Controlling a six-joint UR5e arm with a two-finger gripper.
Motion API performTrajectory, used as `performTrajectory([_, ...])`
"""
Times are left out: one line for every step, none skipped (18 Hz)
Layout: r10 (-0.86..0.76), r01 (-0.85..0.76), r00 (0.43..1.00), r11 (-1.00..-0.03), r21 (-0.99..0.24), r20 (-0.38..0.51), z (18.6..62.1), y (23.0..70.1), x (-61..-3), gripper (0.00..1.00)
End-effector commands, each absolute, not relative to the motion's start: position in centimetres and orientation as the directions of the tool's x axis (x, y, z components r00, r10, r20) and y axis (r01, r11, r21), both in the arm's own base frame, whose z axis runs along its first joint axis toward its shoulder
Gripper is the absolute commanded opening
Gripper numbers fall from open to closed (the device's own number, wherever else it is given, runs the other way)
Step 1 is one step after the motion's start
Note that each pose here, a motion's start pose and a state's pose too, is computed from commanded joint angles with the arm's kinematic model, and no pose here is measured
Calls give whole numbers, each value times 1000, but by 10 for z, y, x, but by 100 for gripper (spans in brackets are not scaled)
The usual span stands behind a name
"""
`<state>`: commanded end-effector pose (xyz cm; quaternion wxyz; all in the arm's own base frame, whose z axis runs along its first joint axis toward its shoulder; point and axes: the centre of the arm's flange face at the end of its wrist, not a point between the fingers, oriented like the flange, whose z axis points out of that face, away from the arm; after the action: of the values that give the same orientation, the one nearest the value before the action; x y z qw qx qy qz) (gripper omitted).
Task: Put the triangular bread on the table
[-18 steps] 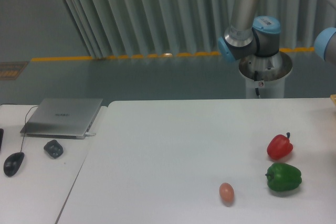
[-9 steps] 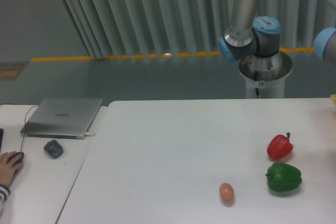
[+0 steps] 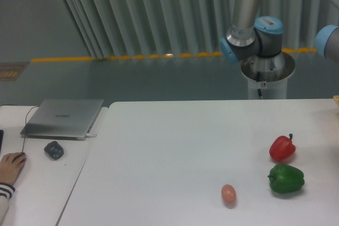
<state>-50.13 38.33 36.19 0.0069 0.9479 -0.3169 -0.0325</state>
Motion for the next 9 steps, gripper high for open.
performTrajectory([-592, -591, 803, -806, 37, -69, 369, 377, -503, 100])
performTrajectory([-585, -583, 808, -811, 45, -75, 374, 374, -503, 100])
performTrajectory([-583, -580, 808, -812, 57, -82, 378, 371, -504, 100])
performTrajectory([-580, -574, 811, -814, 90, -77, 379, 366, -506, 100])
performTrajectory([-590, -577, 805, -804, 143, -65, 381, 360, -508, 100])
performTrajectory([-591, -572, 805, -797, 194, -51, 381, 355, -511, 100])
performTrajectory([-593, -572, 805, -790, 219, -35, 378, 349, -512, 100])
performTrajectory([-588, -568, 809, -792, 225, -25, 373, 343, -513, 100])
performTrajectory([-581, -564, 814, -795, 223, -14, 366, 337, -515, 100])
